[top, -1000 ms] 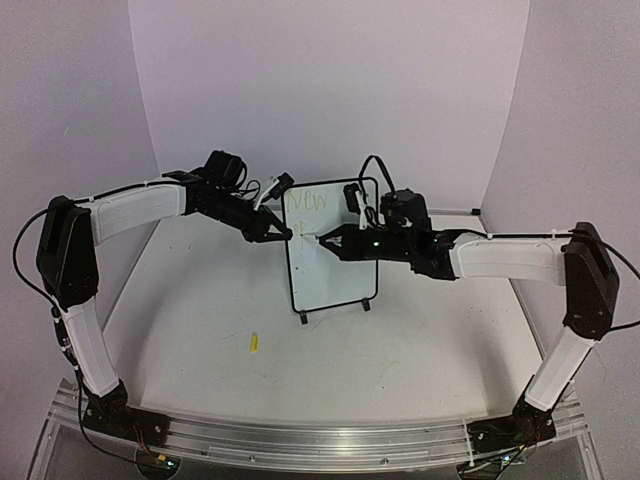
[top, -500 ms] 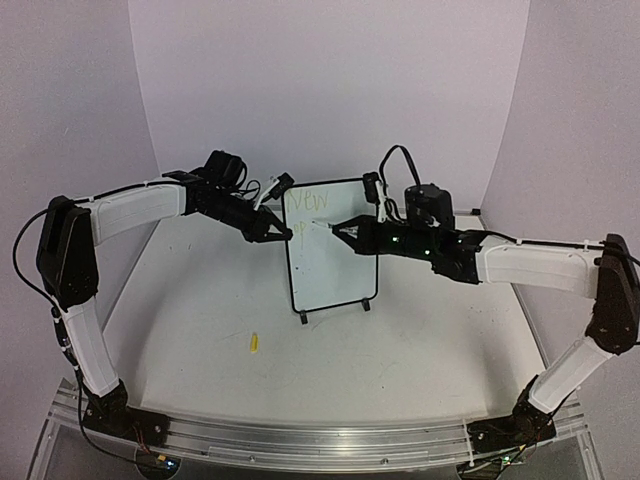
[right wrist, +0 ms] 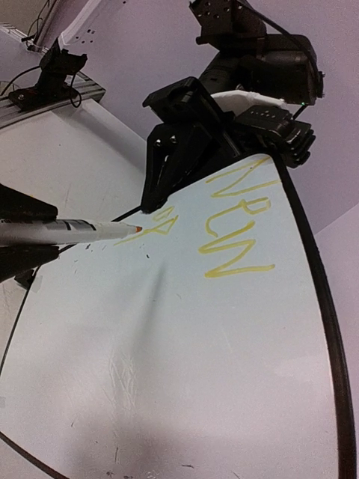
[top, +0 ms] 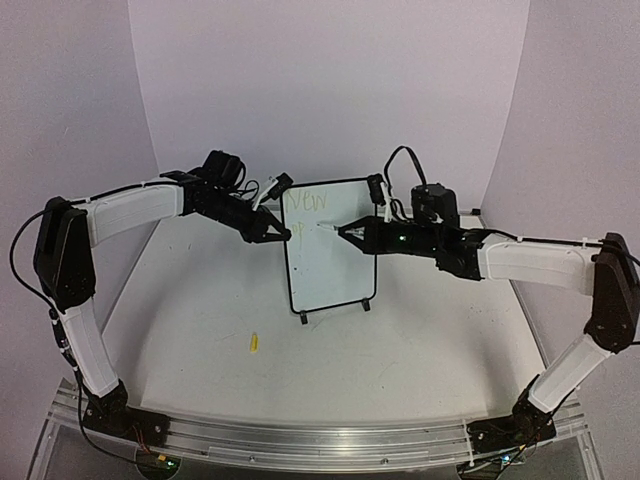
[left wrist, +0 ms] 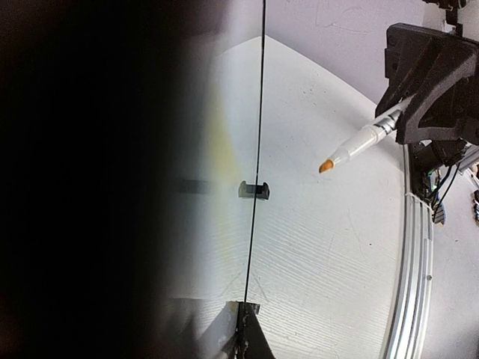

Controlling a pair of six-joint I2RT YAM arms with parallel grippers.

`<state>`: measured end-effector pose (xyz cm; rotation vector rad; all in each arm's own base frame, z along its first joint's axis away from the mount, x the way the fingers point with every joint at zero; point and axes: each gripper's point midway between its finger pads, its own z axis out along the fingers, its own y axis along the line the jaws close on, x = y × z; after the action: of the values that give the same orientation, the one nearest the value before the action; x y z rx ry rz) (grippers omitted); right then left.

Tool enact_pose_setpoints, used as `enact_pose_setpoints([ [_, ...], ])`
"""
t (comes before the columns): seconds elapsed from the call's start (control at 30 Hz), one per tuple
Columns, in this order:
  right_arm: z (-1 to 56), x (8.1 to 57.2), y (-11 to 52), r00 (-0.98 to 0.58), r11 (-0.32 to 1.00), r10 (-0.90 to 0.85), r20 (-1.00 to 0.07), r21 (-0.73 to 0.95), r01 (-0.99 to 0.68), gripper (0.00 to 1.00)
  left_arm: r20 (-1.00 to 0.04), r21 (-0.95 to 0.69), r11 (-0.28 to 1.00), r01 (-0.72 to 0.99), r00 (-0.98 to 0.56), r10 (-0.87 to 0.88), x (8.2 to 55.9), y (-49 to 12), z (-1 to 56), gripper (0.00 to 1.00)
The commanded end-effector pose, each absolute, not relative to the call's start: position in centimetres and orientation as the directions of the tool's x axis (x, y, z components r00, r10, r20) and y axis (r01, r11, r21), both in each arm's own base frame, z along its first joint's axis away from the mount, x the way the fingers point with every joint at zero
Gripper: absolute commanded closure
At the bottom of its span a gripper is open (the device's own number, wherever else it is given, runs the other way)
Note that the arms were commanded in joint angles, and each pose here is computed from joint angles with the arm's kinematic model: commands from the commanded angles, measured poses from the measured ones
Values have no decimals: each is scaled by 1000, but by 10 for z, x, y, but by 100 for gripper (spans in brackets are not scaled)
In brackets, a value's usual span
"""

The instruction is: Write a sentence on the whiteboard

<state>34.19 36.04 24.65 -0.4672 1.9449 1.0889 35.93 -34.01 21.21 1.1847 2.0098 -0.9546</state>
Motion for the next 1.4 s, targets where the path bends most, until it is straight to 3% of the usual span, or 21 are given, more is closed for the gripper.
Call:
enact_pose_setpoints([
  [0.0, 265, 347, 372, -534, 517, 72, -842, 490, -702, 100, -741, -253, 385, 888, -434, 513, 350, -327, 200, 100],
  [0.8, 253, 374, 388, -548, 552, 76, -833, 493, -673, 100, -738, -243, 387, 889, -429, 521, 348, -329, 198, 100],
  [1.37, 201, 360, 377, -632, 612, 48, -774, 523, -594, 100, -741, -234, 390, 891, -423, 522, 349, -328, 201, 100],
])
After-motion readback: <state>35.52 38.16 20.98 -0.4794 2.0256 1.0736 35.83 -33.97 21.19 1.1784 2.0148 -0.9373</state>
